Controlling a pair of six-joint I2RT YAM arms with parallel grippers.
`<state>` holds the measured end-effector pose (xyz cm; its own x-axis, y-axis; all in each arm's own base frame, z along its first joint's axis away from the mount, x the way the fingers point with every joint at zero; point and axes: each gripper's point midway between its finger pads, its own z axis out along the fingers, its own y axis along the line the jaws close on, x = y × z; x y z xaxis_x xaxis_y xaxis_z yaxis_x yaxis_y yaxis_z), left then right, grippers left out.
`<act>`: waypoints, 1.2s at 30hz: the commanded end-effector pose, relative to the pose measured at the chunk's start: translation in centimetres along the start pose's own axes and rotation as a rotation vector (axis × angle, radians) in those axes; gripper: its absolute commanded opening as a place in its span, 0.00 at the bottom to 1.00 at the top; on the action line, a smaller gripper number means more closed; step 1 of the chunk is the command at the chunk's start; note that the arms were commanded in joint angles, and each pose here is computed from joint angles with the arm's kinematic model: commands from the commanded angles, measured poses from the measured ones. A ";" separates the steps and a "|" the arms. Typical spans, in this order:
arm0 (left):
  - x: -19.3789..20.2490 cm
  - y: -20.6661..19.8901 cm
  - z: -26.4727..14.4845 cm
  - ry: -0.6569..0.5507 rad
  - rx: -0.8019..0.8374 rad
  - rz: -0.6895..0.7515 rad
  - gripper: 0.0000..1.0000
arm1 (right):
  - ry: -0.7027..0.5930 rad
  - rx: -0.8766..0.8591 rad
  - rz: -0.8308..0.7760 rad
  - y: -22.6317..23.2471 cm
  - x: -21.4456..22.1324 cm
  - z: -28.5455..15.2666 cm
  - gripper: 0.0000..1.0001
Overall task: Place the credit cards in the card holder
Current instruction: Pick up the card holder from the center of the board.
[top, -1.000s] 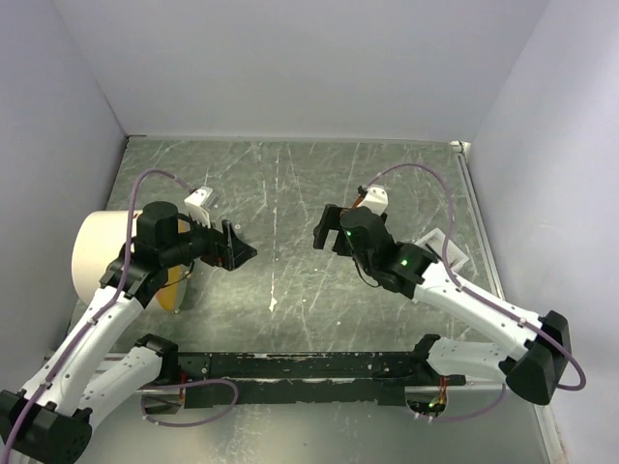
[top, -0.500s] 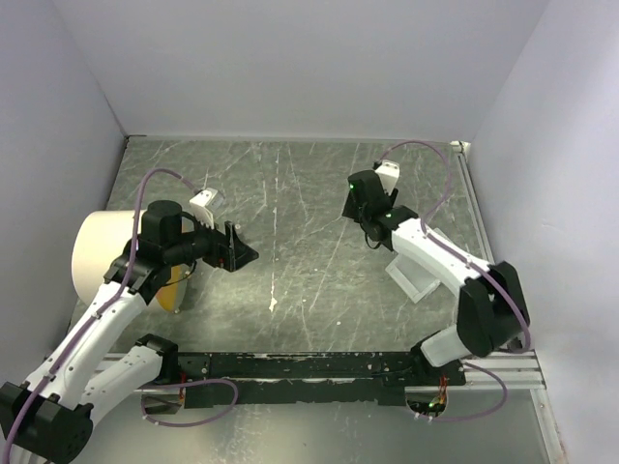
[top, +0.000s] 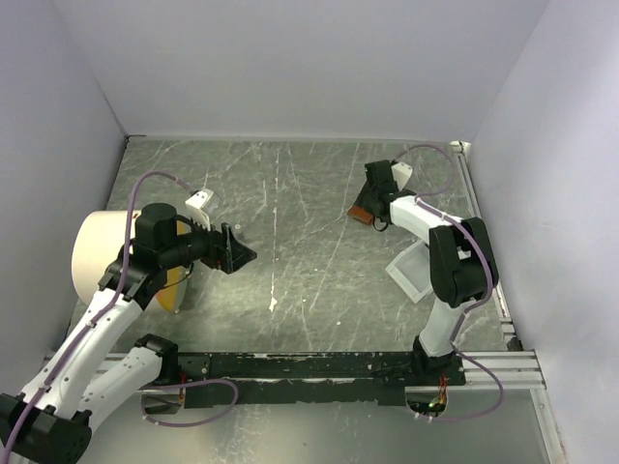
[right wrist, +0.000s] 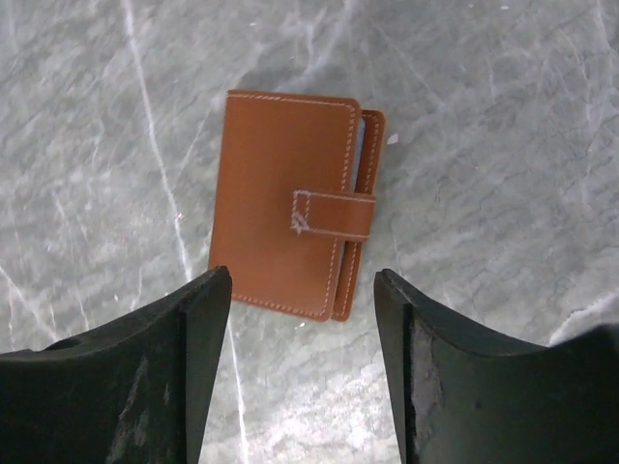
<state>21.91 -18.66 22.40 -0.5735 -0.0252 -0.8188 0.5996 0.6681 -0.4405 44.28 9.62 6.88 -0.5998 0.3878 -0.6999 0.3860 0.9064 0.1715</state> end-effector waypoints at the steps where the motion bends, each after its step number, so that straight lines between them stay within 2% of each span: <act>1: -0.2 0.1 -0.2 -0.025 -0.002 0.023 0.93 | 0.036 -0.037 0.219 -0.2 0.0 1.7 0.63; 5: -0.2 0.0 -0.3 -0.025 0.004 0.027 0.93 | 0.058 -0.035 0.307 -0.9 0.9 2.8 0.64; 14: -0.4 0.3 -0.4 -0.032 -0.014 0.032 0.91 | 0.140 -0.077 0.326 -0.7 3.3 5.0 0.63; 15: -0.4 0.4 -0.4 -0.032 -0.023 0.033 0.91 | 0.142 -0.082 0.324 -0.7 3.5 5.1 0.61; 19: -0.5 0.9 -0.4 -0.027 -0.052 0.032 0.89 | 0.135 -0.112 0.306 -0.6 3.7 4.9 0.38; 25: -0.7 0.8 -0.5 -0.039 -0.053 0.035 0.88 | 0.108 -0.157 0.196 -0.6 2.8 3.5 0.00; 32: -0.7 0.2 -0.5 -0.046 -0.012 0.043 0.84 | 0.062 -0.151 0.034 -1.3 1.3 -1.0 0.00; 36: -0.8 0.4 -0.6 -0.056 -0.031 0.047 0.84 | 0.110 -0.069 -0.098 -2.5 2.3 -4.3 0.00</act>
<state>22.09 -18.09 22.76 -0.5454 -0.0308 -0.8376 0.5930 0.6920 -0.4116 42.52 9.61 6.88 -0.6199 0.4572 -0.6377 0.3140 0.8894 0.3323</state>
